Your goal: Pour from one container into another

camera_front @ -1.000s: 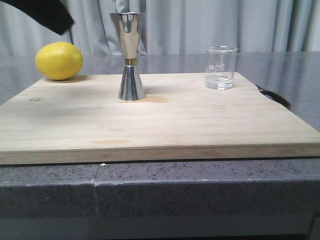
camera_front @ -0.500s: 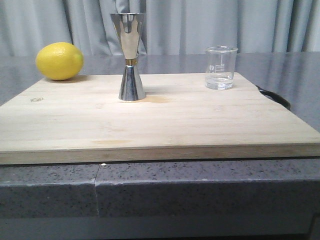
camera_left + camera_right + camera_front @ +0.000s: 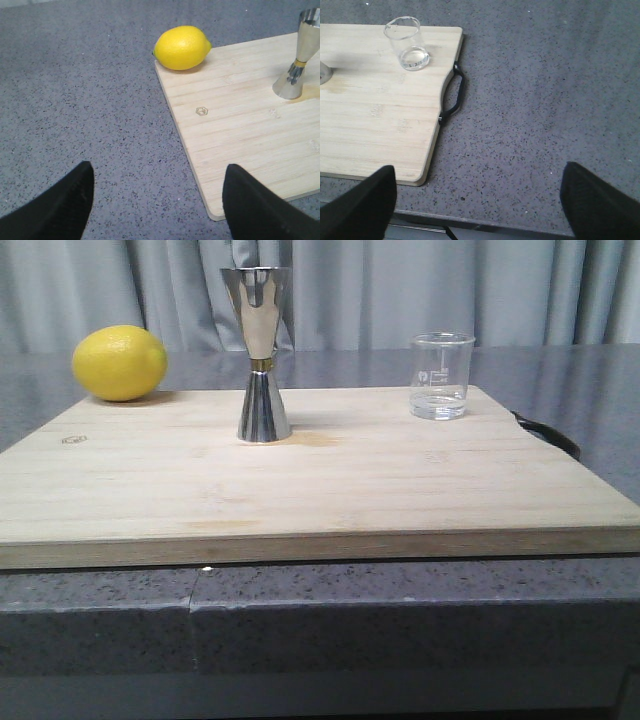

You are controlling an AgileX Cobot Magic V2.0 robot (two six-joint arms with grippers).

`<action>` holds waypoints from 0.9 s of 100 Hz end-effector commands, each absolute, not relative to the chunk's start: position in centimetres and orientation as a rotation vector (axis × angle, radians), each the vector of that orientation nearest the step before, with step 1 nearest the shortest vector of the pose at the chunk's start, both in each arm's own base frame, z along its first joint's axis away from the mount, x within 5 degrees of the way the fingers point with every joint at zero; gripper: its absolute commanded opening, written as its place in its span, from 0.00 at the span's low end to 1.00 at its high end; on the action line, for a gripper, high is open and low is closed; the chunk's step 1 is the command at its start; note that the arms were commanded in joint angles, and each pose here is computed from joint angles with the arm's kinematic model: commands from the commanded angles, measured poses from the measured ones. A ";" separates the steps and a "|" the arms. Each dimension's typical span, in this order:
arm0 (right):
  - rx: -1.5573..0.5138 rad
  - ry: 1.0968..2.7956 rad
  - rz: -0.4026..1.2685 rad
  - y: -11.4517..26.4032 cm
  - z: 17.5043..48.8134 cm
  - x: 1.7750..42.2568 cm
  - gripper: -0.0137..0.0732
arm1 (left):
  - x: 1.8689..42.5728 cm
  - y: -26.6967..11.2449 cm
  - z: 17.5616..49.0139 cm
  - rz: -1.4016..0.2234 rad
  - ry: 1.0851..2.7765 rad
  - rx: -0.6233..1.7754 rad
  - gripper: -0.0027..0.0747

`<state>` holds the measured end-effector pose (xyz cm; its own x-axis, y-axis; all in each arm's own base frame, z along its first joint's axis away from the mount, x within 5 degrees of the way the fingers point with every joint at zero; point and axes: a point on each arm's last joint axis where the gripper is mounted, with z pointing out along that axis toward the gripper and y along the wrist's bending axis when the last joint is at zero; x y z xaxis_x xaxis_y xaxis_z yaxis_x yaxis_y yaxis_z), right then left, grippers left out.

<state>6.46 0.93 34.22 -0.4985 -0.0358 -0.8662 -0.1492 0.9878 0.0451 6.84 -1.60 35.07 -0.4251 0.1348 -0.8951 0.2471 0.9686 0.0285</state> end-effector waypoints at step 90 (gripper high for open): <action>-0.132 1.984 0.123 0.8 35.5 6.7 0.18 | 6.7 -1.5 35.9 -0.167 1.785 0.196 0.01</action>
<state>6.45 0.87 34.21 -0.4824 -0.0384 -0.8751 -0.1495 0.9880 0.0390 7.00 -1.78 35.07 -0.3444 0.0952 -0.9340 0.2506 0.9681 0.0062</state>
